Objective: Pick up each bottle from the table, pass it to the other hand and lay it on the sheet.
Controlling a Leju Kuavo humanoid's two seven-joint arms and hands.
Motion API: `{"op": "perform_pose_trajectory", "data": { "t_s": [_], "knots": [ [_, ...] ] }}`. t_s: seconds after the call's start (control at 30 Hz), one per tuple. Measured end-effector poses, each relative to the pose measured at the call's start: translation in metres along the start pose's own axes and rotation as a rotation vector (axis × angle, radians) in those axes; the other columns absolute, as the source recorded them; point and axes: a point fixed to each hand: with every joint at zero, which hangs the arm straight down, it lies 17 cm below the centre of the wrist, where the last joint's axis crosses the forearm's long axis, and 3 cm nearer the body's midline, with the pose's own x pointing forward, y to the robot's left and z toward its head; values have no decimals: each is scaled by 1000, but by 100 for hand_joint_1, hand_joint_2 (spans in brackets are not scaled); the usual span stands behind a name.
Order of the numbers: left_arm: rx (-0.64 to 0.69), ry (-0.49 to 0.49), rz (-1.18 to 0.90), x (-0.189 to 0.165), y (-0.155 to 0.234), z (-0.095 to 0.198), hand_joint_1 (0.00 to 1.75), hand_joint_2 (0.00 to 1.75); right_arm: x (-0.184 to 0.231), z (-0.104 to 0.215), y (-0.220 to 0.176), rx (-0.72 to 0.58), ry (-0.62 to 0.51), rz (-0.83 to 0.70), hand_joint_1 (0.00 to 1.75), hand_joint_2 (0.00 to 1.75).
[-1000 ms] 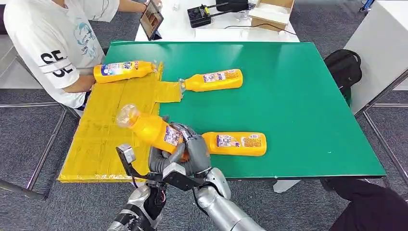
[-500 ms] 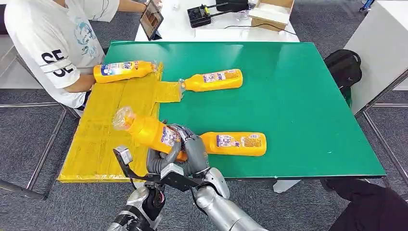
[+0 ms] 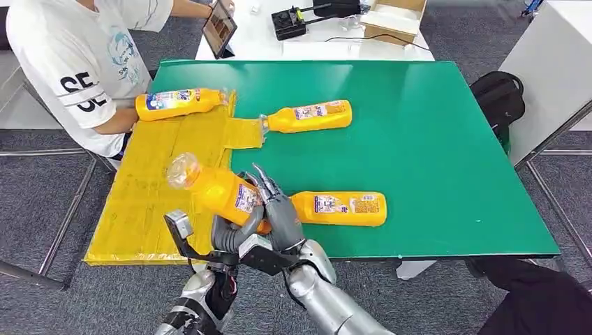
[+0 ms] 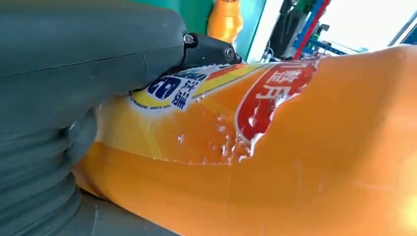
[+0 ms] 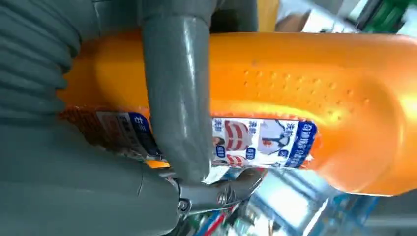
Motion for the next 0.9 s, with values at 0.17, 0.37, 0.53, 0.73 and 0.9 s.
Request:
{"op": "perform_pose_trajectory", "data": {
  "t_s": [0.17,0.37,0.53,0.73,0.9],
  "knots": [
    [-8,-9,-5,3,-2,-2,175,175,3,-1,-5,-5,-7,-15,0,0],
    [-7,-23,-66,8,-2,-6,175,175,12,1,-10,11,-36,-107,0,0],
    [28,-94,-171,34,13,-27,175,175,28,3,-33,-26,-60,-142,0,0],
    [200,-156,-305,67,71,-46,175,175,66,-3,-69,-162,-143,-208,0,0],
    [276,-197,-358,89,98,-52,175,175,66,-3,-78,-187,-144,-207,0,0]
  ]
}}
